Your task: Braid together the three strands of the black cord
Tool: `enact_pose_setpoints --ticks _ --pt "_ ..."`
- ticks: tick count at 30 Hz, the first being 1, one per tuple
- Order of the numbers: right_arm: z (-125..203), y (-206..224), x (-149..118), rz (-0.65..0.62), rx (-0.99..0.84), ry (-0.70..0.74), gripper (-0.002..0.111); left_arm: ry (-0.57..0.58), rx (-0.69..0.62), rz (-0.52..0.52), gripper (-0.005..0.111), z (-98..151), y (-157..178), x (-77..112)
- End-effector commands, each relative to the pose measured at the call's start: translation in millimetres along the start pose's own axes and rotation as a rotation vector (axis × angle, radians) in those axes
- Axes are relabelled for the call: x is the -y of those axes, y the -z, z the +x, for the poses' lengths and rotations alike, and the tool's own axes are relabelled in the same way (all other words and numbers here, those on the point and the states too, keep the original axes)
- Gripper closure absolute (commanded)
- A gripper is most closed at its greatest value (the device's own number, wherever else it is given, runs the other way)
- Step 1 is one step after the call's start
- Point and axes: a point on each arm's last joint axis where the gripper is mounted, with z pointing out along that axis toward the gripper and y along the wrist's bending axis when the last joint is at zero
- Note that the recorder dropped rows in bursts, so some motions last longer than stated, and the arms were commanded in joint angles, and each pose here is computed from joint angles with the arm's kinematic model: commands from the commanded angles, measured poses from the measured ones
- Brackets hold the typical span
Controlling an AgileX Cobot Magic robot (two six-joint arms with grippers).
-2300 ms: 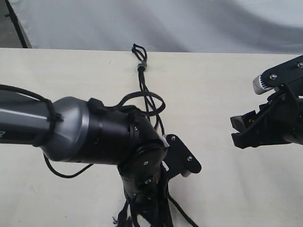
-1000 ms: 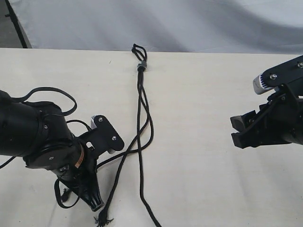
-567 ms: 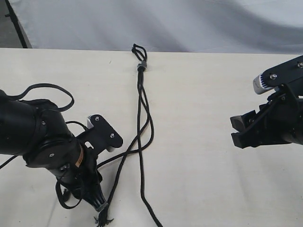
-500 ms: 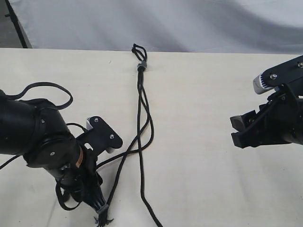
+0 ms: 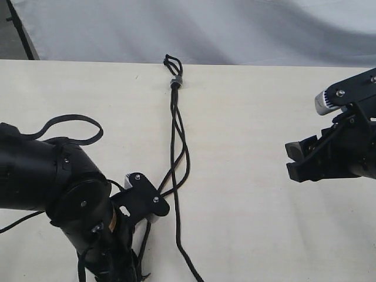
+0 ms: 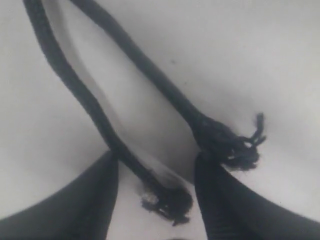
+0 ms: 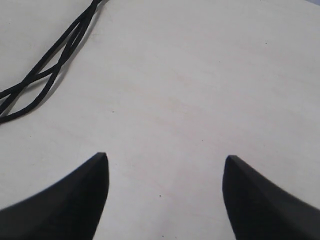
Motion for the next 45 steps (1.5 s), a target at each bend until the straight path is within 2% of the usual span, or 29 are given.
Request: enact_pose_setpoints --ticks 1,5,9,13,16,19,25,30,34,39,45 --pt "0.6 0.9 1.3 0.005 0.002 -0.010 0.046 -0.007 0.015 0.013 0.060 1.2 23.4 5.0" --pt "0.6 0.9 1.3 0.005 0.002 -0.010 0.046 -0.054 0.194 -0.028 0.060 0.7 71.5 3.6" --pt "0.8 0.9 1.3 0.005 0.001 -0.010 0.046 -0.077 0.388 -0.099 0.060 15.0 119.9 0.2" --pt "1.0 0.9 0.8 0.003 -0.002 -0.041 0.046 0.014 0.548 -0.200 0.060 31.9 156.2 -8.5" --pt "0.7 1.0 -5.2 -0.023 -0.005 -0.109 0.046 0.138 0.656 -0.257 0.060 46.3 172.1 -15.8" --pt "-0.7 2.1 -24.7 -0.101 -0.005 -0.104 0.046 0.227 0.694 -0.299 0.061 59.7 169.1 -21.8" --pt "-14.2 17.6 -86.3 -0.334 0.045 0.085 0.046 0.390 0.696 -0.429 0.061 77.8 129.1 -37.4" --pt "-25.2 23.6 -138.1 -0.490 -0.033 0.217 0.046 0.501 0.714 -0.524 0.061 92.7 110.0 -47.5" --pt "-24.3 6.0 -174.4 -0.531 -0.170 0.297 0.046 0.547 0.673 -0.576 0.061 101.9 103.4 -51.6" --pt "-18.9 -27.3 -216.3 -0.540 -0.351 0.365 0.046 0.553 0.669 -0.582 0.061 103.4 102.1 -52.2" --pt "-13.4 -66.6 -245.3 -0.518 -0.477 0.411 0.046 0.558 0.664 -0.613 0.061 104.8 103.2 -54.1"
